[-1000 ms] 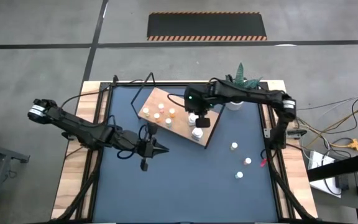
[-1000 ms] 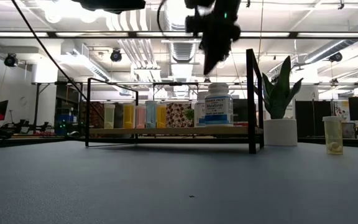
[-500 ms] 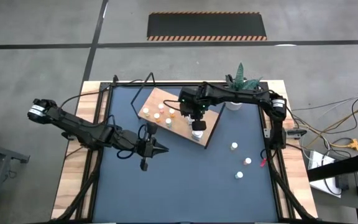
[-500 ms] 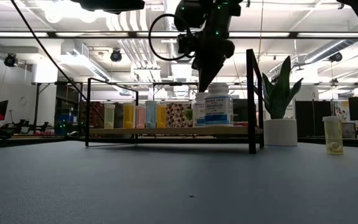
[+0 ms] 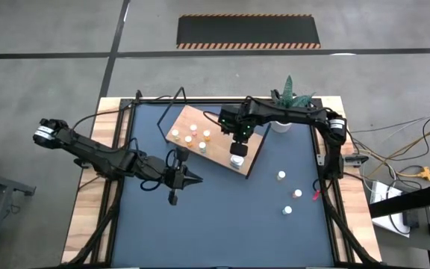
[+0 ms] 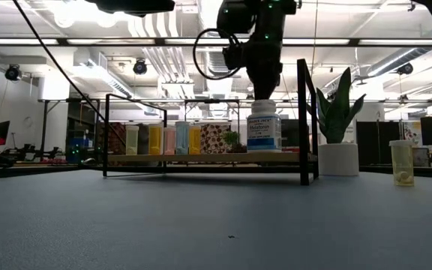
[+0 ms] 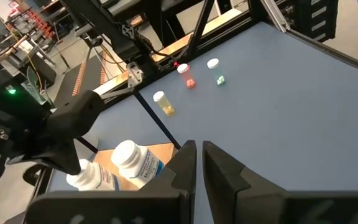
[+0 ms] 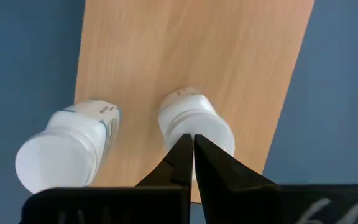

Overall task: Pick and place medicine bottles onto shelf by color
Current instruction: Put the white pill bottle on the shelf

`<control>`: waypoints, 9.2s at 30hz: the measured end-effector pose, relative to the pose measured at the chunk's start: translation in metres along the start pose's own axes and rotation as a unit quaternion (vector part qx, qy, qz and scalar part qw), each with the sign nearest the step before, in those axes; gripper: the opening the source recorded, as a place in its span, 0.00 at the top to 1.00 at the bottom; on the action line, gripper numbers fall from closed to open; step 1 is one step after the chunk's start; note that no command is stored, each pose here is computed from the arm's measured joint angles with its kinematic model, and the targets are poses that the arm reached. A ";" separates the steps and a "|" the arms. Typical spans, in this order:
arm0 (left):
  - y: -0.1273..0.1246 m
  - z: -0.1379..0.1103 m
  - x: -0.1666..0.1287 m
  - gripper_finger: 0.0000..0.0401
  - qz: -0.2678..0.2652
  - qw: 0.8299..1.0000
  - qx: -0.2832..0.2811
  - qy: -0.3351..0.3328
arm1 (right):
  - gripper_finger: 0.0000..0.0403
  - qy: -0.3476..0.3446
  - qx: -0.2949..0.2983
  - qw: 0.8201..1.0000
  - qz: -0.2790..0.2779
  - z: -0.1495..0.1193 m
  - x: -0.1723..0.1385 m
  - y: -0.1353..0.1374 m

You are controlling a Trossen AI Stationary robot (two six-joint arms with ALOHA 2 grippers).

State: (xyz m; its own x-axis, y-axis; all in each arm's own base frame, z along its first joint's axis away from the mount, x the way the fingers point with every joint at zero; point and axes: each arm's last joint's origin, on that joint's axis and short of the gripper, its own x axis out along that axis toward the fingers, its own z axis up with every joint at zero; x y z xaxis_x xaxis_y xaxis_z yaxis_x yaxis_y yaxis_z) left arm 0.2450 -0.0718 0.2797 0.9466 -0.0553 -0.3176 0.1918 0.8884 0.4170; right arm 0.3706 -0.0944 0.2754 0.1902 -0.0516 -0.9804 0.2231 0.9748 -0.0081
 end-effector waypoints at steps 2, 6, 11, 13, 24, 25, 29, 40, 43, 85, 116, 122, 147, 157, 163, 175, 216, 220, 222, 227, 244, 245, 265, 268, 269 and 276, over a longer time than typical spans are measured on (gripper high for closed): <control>0.000 0.000 0.000 0.98 0.000 1.000 0.000 0.000 | 0.98 -0.003 0.000 1.000 0.000 0.000 -0.003 0.000; 0.000 0.000 0.000 0.98 0.000 1.000 0.000 0.000 | 0.98 -0.028 -0.012 1.000 -0.001 0.006 -0.015 0.000; 0.000 0.000 0.000 0.98 0.000 1.000 0.000 0.000 | 0.98 -0.056 -0.035 0.997 -0.029 0.012 -0.024 -0.002; 0.000 0.000 0.000 0.98 0.000 1.000 0.000 0.000 | 0.98 -0.061 -0.040 0.997 -0.030 0.013 -0.022 -0.003; 0.000 0.000 0.000 0.98 0.000 1.000 0.000 0.000 | 0.98 -0.032 -0.026 0.999 -0.033 0.005 -0.007 -0.016; 0.000 0.000 0.000 0.98 0.000 1.000 0.000 0.000 | 0.98 -0.028 -0.024 0.999 -0.033 0.004 -0.005 -0.018; 0.000 0.000 0.000 0.98 0.000 1.000 0.000 0.000 | 0.98 -0.016 -0.015 0.999 -0.034 0.001 0.000 -0.024; 0.000 0.000 0.000 0.98 0.000 1.000 -0.001 0.000 | 0.98 0.017 -0.002 0.999 -0.029 -0.006 0.001 -0.025; 0.000 0.000 0.000 0.98 0.000 1.000 -0.001 0.000 | 0.98 0.022 0.000 0.999 -0.026 -0.006 0.001 -0.024; 0.000 0.000 0.000 0.98 0.000 1.000 -0.001 0.001 | 0.98 -0.051 -0.048 0.997 0.012 0.008 -0.003 -0.011; -0.086 0.003 -0.010 1.00 -0.119 0.993 0.013 0.009 | 0.98 -0.044 -0.154 0.987 0.019 0.005 -0.008 0.024; -0.086 -0.003 -0.010 1.00 -0.109 0.993 0.034 0.010 | 0.98 -0.044 -0.156 0.987 0.019 0.005 -0.008 0.024; -0.047 -0.032 -0.036 1.00 -0.057 0.998 0.013 -0.039 | 0.98 -0.070 -0.121 0.990 0.032 -0.023 -0.059 0.024; -0.047 -0.031 -0.036 1.00 -0.055 0.997 0.009 -0.046 | 0.98 -0.067 -0.128 0.989 0.032 -0.024 -0.056 0.024; -0.047 -0.031 -0.036 1.00 -0.054 0.997 0.010 -0.045 | 0.98 -0.060 -0.127 0.990 0.029 -0.026 -0.049 0.024; -0.047 -0.031 -0.036 1.00 -0.051 0.998 0.011 -0.044 | 0.98 -0.109 -0.140 0.984 0.022 -0.016 -0.041 0.023; -0.046 -0.031 -0.036 1.00 -0.050 0.998 0.010 -0.044 | 0.98 -0.028 -0.080 0.996 0.029 -0.037 0.008 0.018; -0.046 -0.031 -0.036 1.00 -0.050 0.998 0.010 -0.044 | 0.98 -0.031 -0.080 0.996 0.028 -0.037 0.007 0.018; -0.046 -0.031 -0.036 1.00 -0.050 0.998 0.010 -0.044 | 0.98 -0.030 -0.080 0.996 0.028 -0.037 0.007 0.018; -0.046 -0.031 -0.036 1.00 -0.050 0.998 0.010 -0.044 | 0.98 -0.033 -0.083 0.996 0.028 -0.037 0.007 0.018; -0.046 -0.031 -0.036 1.00 -0.050 0.998 0.010 -0.044 | 0.98 -0.076 0.001 0.996 -0.044 -0.024 -0.017 0.012; -0.046 -0.031 -0.036 1.00 -0.050 0.998 0.010 -0.044 | 0.98 -0.080 0.019 0.995 -0.048 -0.023 -0.018 0.010; -0.046 -0.031 -0.036 1.00 -0.050 0.998 0.011 -0.043 | 0.39 -0.007 0.208 0.972 -0.108 0.010 -0.003 -0.033; -0.046 -0.031 -0.036 1.00 -0.050 0.998 0.011 -0.043 | 0.32 0.044 0.234 0.965 -0.115 0.008 0.009 -0.041; -0.046 -0.031 -0.036 1.00 -0.050 0.998 0.011 -0.043 | 0.30 0.056 0.239 0.962 -0.117 0.007 0.012 -0.042; -0.047 -0.031 -0.036 1.00 -0.050 0.998 0.011 -0.043 | 0.20 0.101 0.252 0.959 -0.076 0.009 0.030 -0.040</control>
State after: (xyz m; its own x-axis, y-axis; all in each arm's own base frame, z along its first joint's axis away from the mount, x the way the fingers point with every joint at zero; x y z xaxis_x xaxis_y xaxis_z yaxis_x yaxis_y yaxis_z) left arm 0.1940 -0.0970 0.2453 0.9406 -0.1834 -0.2858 0.2921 0.8661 0.4056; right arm 0.3758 -0.1368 0.2478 -0.0593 -0.0924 -0.9940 0.6776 0.7274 -0.1081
